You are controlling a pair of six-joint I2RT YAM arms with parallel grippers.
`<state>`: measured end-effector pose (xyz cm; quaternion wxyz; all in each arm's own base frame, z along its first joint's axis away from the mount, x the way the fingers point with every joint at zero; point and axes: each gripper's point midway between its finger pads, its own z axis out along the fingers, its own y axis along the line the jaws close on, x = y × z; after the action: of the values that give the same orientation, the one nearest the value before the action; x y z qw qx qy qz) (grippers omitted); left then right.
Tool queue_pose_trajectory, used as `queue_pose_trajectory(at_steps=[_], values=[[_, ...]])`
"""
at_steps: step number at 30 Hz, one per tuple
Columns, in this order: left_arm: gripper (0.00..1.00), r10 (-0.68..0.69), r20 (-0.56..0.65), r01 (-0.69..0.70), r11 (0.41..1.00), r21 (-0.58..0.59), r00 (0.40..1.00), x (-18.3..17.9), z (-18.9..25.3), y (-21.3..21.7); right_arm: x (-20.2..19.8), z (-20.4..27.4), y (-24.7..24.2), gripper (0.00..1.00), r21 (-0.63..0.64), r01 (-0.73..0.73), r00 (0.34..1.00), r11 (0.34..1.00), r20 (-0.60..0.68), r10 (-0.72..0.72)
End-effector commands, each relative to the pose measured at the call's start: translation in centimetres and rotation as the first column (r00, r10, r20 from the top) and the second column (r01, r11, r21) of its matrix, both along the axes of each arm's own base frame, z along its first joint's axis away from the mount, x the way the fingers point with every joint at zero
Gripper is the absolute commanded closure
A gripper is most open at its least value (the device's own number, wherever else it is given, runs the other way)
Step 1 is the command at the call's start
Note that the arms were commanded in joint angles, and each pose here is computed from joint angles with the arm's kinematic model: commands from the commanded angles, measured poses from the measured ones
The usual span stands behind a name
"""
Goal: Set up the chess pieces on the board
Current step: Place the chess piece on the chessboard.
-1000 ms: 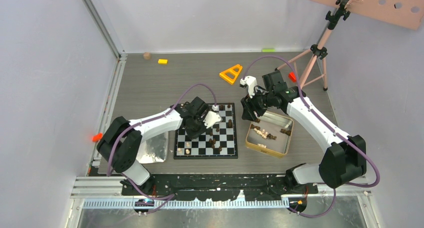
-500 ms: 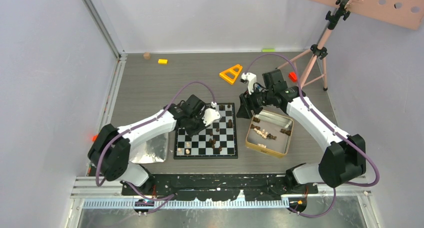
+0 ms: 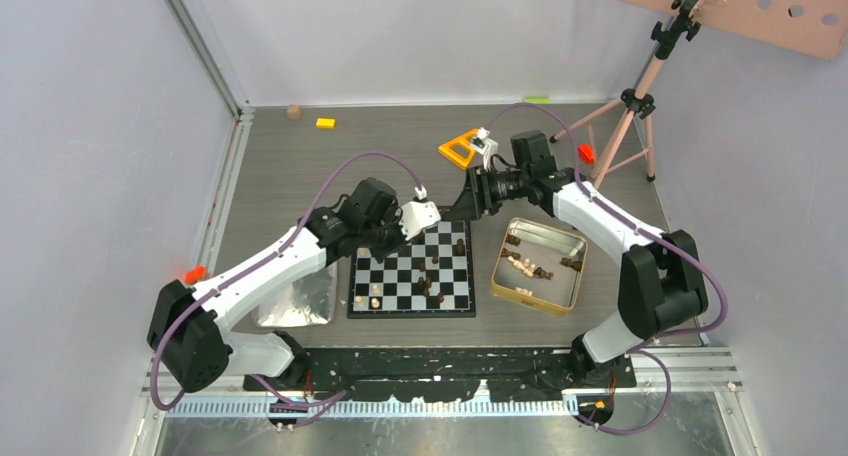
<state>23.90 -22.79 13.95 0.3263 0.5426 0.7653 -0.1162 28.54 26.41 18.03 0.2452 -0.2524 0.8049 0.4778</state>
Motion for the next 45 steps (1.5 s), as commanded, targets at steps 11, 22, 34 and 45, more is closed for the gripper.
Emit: queue_pose_trajectory(at_steps=[11,22,34,45], values=[[1.00,-0.005,0.093,0.016,0.993,-0.115,0.996,1.0,4.4,-1.7,-1.0,1.7,7.2,0.42,0.170,-0.155,0.978,0.973,-0.111,0.175],[1.00,-0.001,0.083,0.011,0.992,-0.129,0.997,0.9,4.5,-1.9,-1.9,0.5,8.9,0.45,0.174,-0.190,0.964,0.966,-0.151,0.217],[1.00,0.000,0.081,0.011,0.991,-0.132,0.997,0.9,4.6,-1.9,-2.6,0.5,9.8,0.52,0.184,-0.221,0.953,0.958,-0.166,0.252],[1.00,-0.001,0.076,0.011,0.991,-0.130,0.997,0.8,4.5,-2.0,-3.3,-0.1,10.5,0.60,0.183,-0.246,0.942,0.952,-0.184,0.279]])
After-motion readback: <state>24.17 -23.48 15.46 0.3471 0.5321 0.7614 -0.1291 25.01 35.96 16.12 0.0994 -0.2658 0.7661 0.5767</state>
